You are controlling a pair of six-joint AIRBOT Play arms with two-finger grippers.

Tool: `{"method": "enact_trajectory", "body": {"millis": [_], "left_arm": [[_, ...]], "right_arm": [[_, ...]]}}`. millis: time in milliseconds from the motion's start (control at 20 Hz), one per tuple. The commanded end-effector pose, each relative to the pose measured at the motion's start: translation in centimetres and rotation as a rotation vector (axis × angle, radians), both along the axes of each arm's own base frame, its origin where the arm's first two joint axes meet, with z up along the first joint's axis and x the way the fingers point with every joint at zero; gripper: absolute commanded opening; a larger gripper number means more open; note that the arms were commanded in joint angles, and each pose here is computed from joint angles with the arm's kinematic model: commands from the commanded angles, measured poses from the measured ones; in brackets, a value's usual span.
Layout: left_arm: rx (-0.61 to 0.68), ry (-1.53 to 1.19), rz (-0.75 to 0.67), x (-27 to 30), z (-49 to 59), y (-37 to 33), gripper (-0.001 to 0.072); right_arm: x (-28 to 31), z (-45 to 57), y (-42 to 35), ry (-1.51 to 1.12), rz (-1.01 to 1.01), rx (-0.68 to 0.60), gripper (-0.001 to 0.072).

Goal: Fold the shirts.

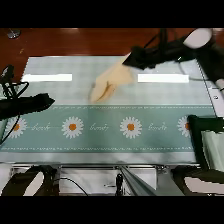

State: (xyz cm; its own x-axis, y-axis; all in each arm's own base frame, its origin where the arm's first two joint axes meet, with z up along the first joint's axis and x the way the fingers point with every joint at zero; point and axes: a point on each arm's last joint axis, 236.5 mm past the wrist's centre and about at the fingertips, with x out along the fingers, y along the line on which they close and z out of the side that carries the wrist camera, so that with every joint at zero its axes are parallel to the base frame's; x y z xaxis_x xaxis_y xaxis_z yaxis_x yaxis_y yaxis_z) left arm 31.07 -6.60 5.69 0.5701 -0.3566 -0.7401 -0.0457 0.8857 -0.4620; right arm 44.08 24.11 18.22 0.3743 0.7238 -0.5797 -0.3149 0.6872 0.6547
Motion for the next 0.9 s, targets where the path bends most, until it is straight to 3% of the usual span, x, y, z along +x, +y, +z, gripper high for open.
{"method": "enact_trajectory", "body": {"millis": [0,300,600,850], "left_arm": [[0.000,0.000,0.000,0.0,0.0,0.0,0.0031],[0.003,-0.001,-0.003,0.0,0.0,0.0,0.0031],[0.002,0.005,-0.006,-0.2,-0.1,-0.1,0.0031],[0.002,0.005,-0.006,-0.2,-0.1,-0.1,0.0032]], "right_arm": [[-0.2,5.4,-9.2,0.008,-0.135,-0.137,0.0024],[-7.9,5.3,-26.6,0.276,-0.433,-0.270,0.0025],[-16.7,5.0,-35.3,0.354,-0.826,-0.343,0.0024],[-29.4,0.6,-41.1,0.582,-1.154,-0.602,0.0025]]}}
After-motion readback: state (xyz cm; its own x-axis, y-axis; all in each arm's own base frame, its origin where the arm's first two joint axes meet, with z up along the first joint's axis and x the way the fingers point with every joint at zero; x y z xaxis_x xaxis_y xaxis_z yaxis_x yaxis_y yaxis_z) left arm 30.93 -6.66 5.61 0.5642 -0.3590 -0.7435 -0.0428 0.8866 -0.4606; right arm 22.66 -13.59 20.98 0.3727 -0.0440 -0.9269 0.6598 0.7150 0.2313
